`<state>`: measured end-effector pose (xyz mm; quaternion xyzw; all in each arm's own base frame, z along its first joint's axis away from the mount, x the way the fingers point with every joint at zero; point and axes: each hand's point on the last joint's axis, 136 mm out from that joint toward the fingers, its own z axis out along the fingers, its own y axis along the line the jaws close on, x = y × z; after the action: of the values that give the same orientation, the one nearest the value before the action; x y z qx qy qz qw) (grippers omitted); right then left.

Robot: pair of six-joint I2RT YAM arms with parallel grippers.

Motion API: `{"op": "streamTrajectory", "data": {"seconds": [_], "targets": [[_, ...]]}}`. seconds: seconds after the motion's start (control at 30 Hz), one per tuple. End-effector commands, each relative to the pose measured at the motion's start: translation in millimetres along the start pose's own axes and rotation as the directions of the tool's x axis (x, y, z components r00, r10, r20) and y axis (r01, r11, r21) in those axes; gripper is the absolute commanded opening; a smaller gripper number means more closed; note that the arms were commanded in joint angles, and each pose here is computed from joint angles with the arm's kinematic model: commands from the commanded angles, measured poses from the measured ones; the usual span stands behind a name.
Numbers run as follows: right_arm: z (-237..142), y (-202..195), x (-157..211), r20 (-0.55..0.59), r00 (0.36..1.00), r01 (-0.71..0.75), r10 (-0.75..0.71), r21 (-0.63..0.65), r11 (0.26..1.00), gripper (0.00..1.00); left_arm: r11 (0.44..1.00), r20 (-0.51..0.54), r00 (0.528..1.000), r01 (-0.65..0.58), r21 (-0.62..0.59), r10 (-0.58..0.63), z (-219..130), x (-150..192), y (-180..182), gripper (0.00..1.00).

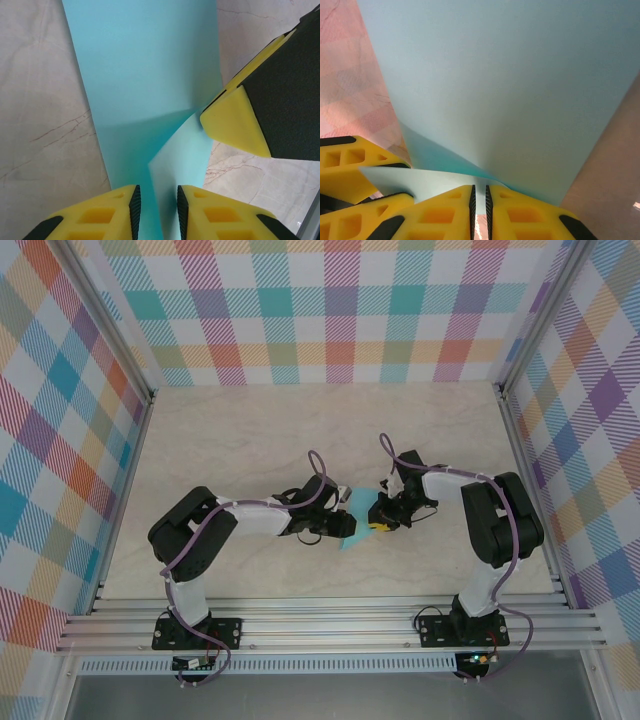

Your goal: Fold a paper plane with a square sheet of paper (pick it up from the middle)

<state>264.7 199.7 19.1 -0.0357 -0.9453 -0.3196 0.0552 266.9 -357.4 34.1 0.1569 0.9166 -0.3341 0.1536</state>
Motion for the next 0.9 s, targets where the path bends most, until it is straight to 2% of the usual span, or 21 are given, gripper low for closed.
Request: {"op": "streamTrajectory", "data": {"seconds": [0.0, 0.37, 0.7, 0.87], "targets": [[-2, 1, -3, -0.001, 1.000, 0.024, -0.024, 0.011, 1.000, 0.16, 1.000, 0.041, 0.999, 0.007, 0.018, -0.008, -5, -17, -4, 0.29], [-1, -2, -2, -0.002, 1.000, 0.018, -0.018, 0.023, 1.000, 0.16, 0.998, 0.056, 0.998, 0.002, 0.066, -0.005, -12, -25, -15, 0.30], [-1, -3, -1, -0.002, 1.000, 0.017, -0.017, 0.027, 0.999, 0.16, 0.997, 0.043, 0.999, 0.011, 0.071, -0.014, -6, -24, -13, 0.14], [-5, 0, -2, 0.010, 1.000, 0.024, -0.024, 0.026, 0.999, 0.17, 0.998, 0.023, 1.000, 0.009, 0.059, -0.010, 0, -21, -9, 0.11]]}}
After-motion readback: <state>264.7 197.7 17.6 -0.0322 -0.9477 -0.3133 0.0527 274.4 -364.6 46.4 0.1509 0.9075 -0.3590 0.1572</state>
